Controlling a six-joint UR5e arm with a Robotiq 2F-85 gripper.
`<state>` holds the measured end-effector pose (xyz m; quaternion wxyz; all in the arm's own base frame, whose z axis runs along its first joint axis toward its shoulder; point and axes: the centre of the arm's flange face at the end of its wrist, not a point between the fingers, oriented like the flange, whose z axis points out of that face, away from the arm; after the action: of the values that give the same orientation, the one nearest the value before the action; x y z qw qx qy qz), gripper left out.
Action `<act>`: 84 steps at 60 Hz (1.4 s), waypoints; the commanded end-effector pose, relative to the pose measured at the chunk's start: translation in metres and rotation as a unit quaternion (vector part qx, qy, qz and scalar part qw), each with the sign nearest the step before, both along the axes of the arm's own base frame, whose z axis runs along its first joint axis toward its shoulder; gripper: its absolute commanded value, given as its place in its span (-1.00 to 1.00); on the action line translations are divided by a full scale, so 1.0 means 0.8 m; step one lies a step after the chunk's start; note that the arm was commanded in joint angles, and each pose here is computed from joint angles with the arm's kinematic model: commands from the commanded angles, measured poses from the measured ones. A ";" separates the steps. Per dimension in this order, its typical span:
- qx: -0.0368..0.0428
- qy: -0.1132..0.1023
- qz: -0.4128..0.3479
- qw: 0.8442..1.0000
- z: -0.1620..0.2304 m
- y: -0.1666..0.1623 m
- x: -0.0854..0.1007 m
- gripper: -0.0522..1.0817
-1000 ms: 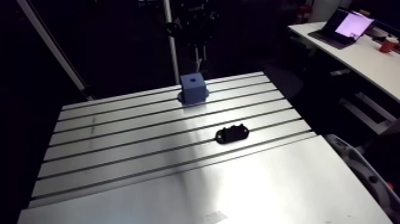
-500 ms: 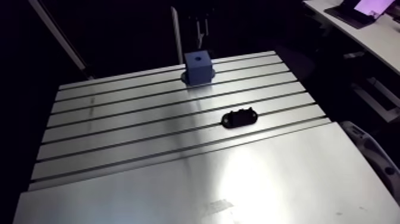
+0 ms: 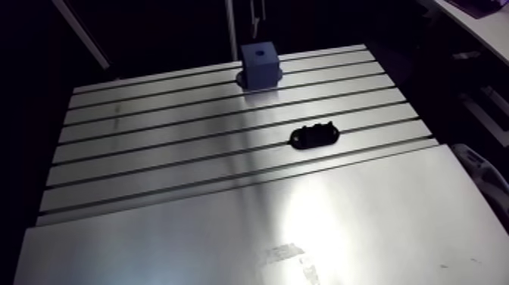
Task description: Pick up the M10 bolt and insert it into the hex recess until seated.
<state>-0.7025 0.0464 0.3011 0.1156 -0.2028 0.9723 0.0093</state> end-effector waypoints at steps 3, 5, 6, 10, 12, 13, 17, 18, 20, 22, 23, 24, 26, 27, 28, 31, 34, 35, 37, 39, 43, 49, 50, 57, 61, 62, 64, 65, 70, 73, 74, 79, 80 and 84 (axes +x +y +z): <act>0.003 -0.021 -0.010 1.000 -0.002 0.000 -0.008 0.49; 0.003 -0.022 -0.011 1.000 -0.001 0.000 -0.009 0.49; 0.003 -0.025 -0.010 1.000 -0.001 0.001 -0.009 0.49; 0.003 -0.038 -0.006 0.999 -0.003 0.001 -0.006 0.49; 0.002 -0.044 -0.003 0.999 -0.003 0.001 -0.006 0.48; 0.002 -0.044 -0.003 0.999 -0.003 0.001 -0.006 0.48; -0.002 -0.056 0.009 0.998 -0.005 0.001 -0.005 0.48; -0.002 -0.056 0.009 0.998 -0.005 0.001 -0.005 0.48; -0.003 -0.056 0.013 0.998 -0.005 0.002 -0.005 0.48; -0.003 -0.054 0.015 0.998 -0.003 0.002 -0.006 0.48; -0.004 -0.054 0.018 0.998 -0.003 0.002 -0.007 0.47; -0.004 -0.054 0.018 0.998 -0.003 0.002 -0.007 0.47; -0.005 -0.055 0.021 0.998 -0.004 0.002 -0.007 0.47; -0.005 -0.056 0.023 0.998 -0.005 0.002 -0.008 0.47; -0.005 -0.056 0.023 0.998 -0.005 0.002 -0.008 0.47; -0.007 -0.057 0.029 0.998 -0.006 0.002 -0.008 0.47; -0.009 -0.056 0.035 0.998 -0.005 0.003 -0.010 0.47; -0.009 -0.056 0.035 0.998 -0.005 0.003 -0.010 0.47; -0.010 -0.056 0.039 0.998 -0.006 0.003 -0.011 0.47; -0.011 -0.056 0.043 0.997 -0.006 0.003 -0.012 0.47; -0.011 -0.053 0.051 0.997 -0.003 0.003 -0.015 0.47; -0.013 -0.048 0.065 0.997 -0.002 0.006 -0.023 0.47; -0.013 -0.048 0.065 0.997 -0.002 0.006 -0.023 0.47; -0.007 -0.044 0.092 0.995 0.000 0.007 -0.027 0.47; -0.003 -0.042 0.101 0.994 -0.001 0.008 -0.029 0.47; -0.003 -0.042 0.101 0.994 -0.001 0.008 -0.029 0.47; -0.002 -0.041 0.103 0.994 -0.001 0.007 -0.029 0.47; -0.002 -0.041 0.103 0.994 -0.001 0.007 -0.029 0.47; -0.003 -0.045 0.106 0.993 -0.005 0.007 -0.028 0.47; -0.003 -0.046 0.108 0.993 -0.007 0.005 -0.029 0.47; -0.003 -0.046 0.108 0.993 -0.007 0.005 -0.029 0.47; -0.001 -0.048 0.114 0.992 -0.007 0.006 -0.029 0.47; -0.001 -0.048 0.114 0.992 -0.007 0.006 -0.029 0.47; 0.006 -0.052 0.123 0.991 -0.010 0.004 -0.029 0.47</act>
<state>-0.7252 0.0510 0.2969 0.1577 -0.3060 0.9388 0.0096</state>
